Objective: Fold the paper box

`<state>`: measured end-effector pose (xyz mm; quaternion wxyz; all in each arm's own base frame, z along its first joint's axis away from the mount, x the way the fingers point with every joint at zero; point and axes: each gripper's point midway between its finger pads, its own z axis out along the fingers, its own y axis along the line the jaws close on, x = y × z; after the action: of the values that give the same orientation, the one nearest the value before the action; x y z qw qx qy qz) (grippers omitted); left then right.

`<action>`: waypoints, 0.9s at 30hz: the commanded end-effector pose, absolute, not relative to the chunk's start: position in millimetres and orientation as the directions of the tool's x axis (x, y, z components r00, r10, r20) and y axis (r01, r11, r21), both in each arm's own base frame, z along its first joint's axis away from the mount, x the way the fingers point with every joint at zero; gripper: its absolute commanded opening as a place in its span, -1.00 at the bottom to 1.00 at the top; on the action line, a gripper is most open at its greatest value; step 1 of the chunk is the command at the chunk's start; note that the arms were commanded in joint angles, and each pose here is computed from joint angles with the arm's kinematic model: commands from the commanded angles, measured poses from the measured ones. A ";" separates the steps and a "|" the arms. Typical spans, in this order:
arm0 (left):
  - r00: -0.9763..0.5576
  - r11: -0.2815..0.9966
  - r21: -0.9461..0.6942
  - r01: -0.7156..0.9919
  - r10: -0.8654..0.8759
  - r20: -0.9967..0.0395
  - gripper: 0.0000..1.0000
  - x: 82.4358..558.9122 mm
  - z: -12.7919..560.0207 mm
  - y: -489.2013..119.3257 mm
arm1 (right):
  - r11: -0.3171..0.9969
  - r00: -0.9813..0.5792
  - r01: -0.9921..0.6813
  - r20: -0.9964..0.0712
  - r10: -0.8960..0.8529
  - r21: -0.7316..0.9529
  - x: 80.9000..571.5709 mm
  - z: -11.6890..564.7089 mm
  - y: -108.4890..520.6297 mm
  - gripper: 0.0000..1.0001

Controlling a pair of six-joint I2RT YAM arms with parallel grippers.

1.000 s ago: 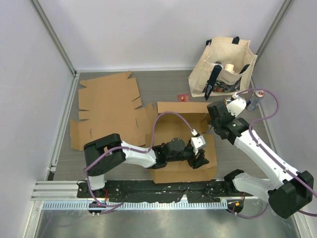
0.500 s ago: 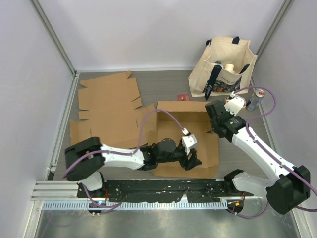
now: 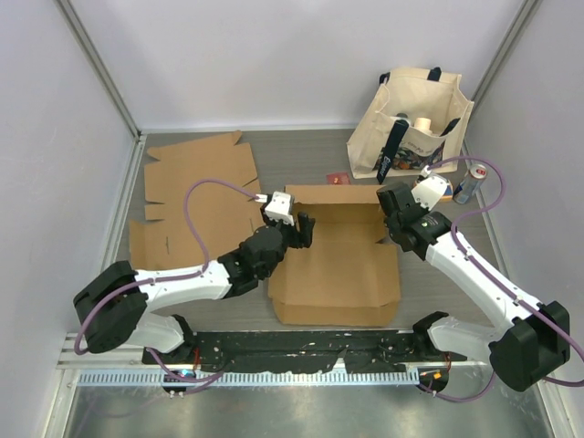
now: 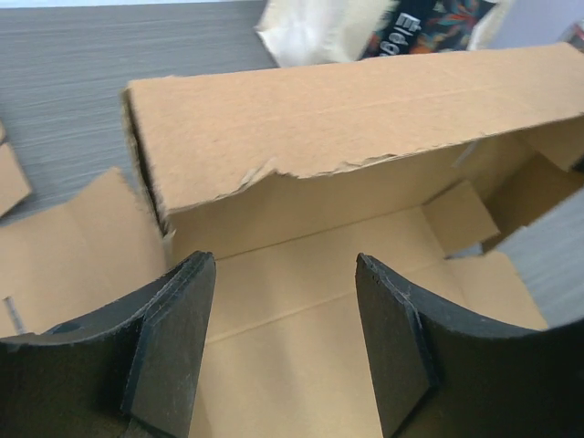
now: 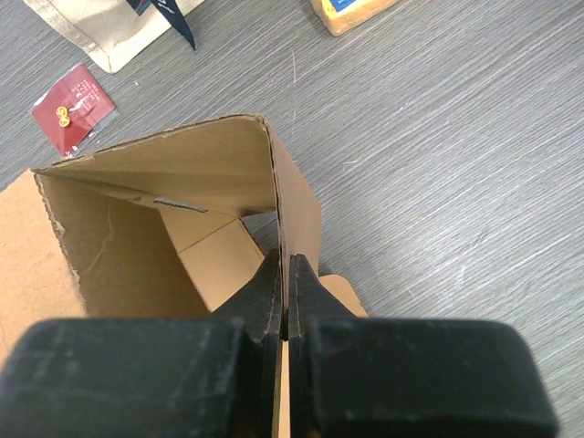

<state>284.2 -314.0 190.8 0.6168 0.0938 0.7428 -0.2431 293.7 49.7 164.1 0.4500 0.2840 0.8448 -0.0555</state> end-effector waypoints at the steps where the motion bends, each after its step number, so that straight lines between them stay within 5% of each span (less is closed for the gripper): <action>1: -0.144 0.953 -0.195 0.232 -0.164 -0.976 0.31 306.9 192.1 -276.7 | 0.819 -0.353 0.515 -0.807 0.473 0.254 309.9 192.0 57.6 -0.92; 14: -0.148 0.942 -0.164 0.293 -0.125 -0.981 0.10 307.3 175.6 -287.1 | 0.828 -0.372 0.510 -0.809 0.455 0.231 307.1 187.3 56.1 -0.92; 22: -0.201 0.879 -0.214 0.425 -0.139 -0.970 0.40 272.1 177.0 -276.2 | 0.833 -0.382 0.502 -0.805 0.454 0.231 308.1 186.6 58.1 -0.91; 27: -0.207 0.914 -0.225 0.337 -0.161 -0.965 0.47 284.3 172.1 -248.5 | 0.836 -0.386 0.495 -0.802 0.456 0.237 307.0 186.6 59.6 -0.91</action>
<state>273.9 -266.1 172.5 0.6262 0.0892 0.7463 -0.2072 294.2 53.9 164.1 0.4463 0.2736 0.8507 -0.0477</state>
